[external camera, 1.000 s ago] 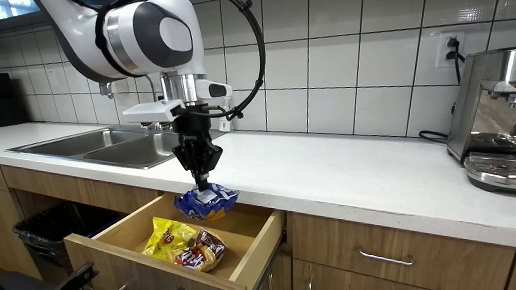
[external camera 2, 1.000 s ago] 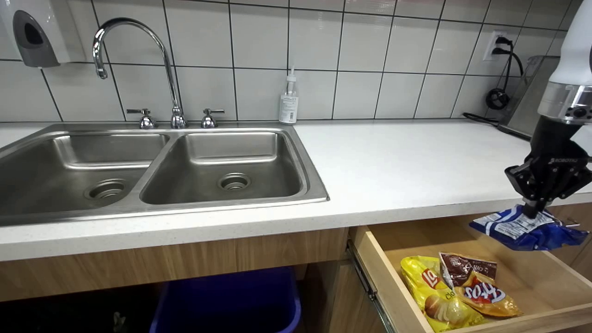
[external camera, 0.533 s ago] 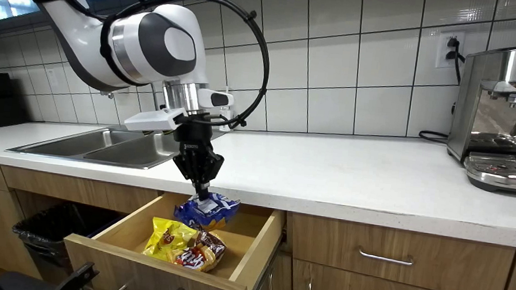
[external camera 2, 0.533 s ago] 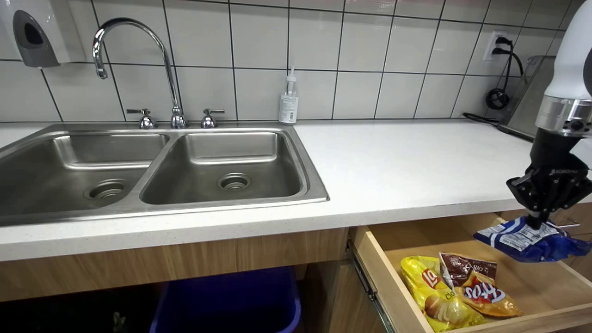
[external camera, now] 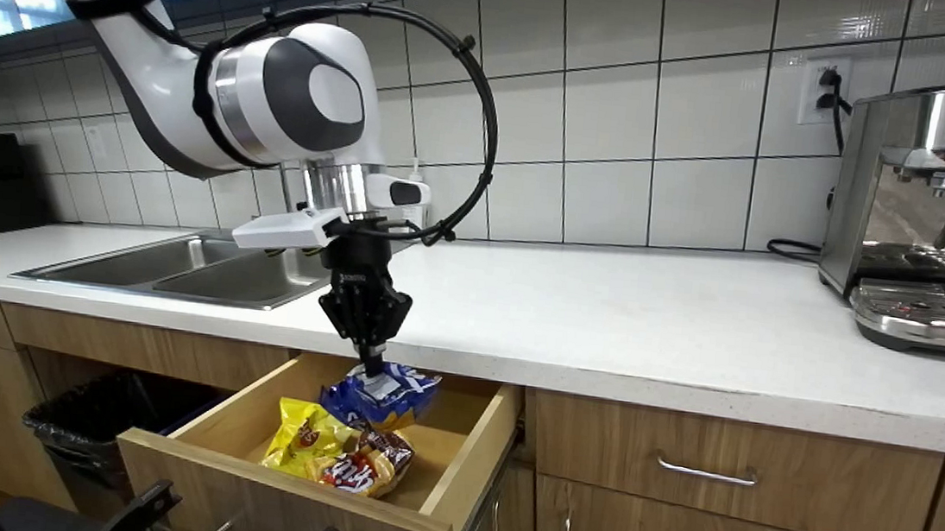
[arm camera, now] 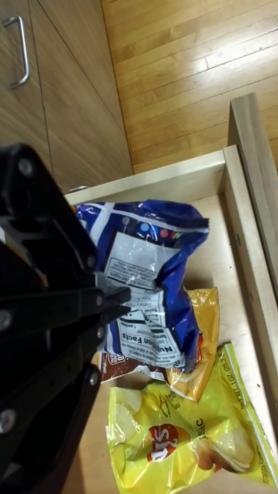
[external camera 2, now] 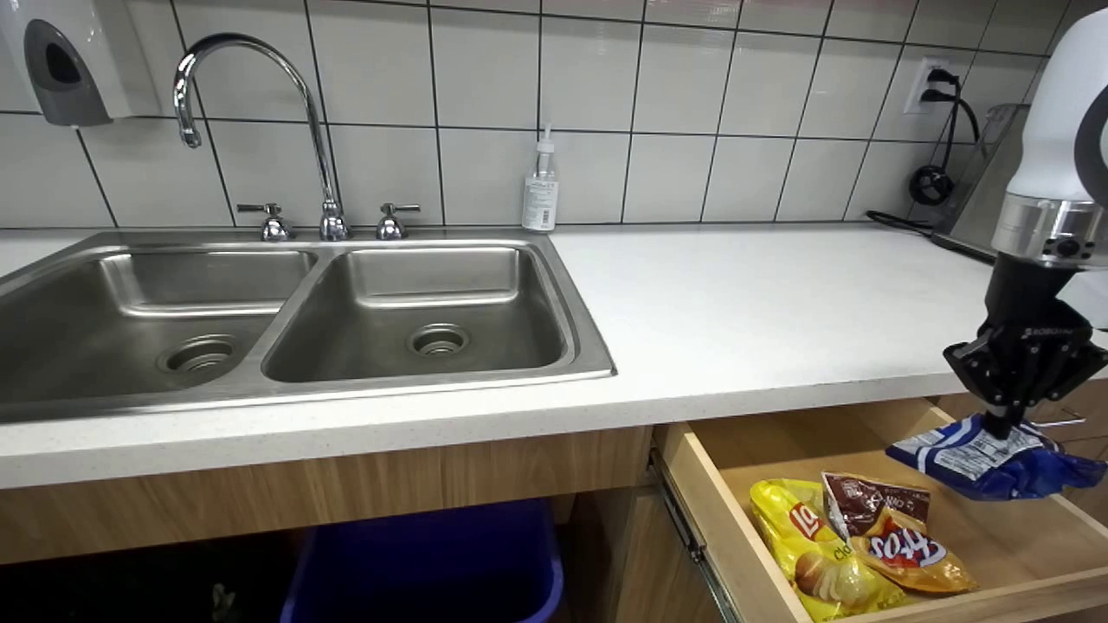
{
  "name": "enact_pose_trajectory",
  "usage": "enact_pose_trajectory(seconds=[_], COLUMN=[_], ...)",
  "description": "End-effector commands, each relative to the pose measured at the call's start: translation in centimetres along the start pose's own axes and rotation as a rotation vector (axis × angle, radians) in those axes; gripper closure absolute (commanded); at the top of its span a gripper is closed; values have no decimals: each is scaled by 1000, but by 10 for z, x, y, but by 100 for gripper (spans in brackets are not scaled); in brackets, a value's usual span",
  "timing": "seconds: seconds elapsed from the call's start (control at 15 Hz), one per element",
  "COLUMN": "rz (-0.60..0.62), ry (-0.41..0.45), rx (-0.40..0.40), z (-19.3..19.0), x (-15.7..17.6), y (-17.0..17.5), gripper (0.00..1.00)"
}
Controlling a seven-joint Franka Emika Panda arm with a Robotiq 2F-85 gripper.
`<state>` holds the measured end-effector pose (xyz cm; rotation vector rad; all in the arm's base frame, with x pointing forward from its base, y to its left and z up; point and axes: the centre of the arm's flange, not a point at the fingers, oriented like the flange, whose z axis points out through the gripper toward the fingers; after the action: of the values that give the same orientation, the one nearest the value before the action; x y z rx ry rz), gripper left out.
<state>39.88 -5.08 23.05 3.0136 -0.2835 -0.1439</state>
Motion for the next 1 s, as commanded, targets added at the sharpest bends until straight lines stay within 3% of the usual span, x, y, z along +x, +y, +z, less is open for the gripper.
enact_pose_trajectory(seconds=[0.0,0.2,0.27,0.4,0.93], rz=[0,-4,-6,-10,-31], ry=[-1,-8,-9,-10,-13], rx=[-20,-22,-23,-25,-17], z=[3,5,5,5,-1], x=[11,14,14,15,11], y=[2,3,3,3,1], gripper=[100,100,74,68,8])
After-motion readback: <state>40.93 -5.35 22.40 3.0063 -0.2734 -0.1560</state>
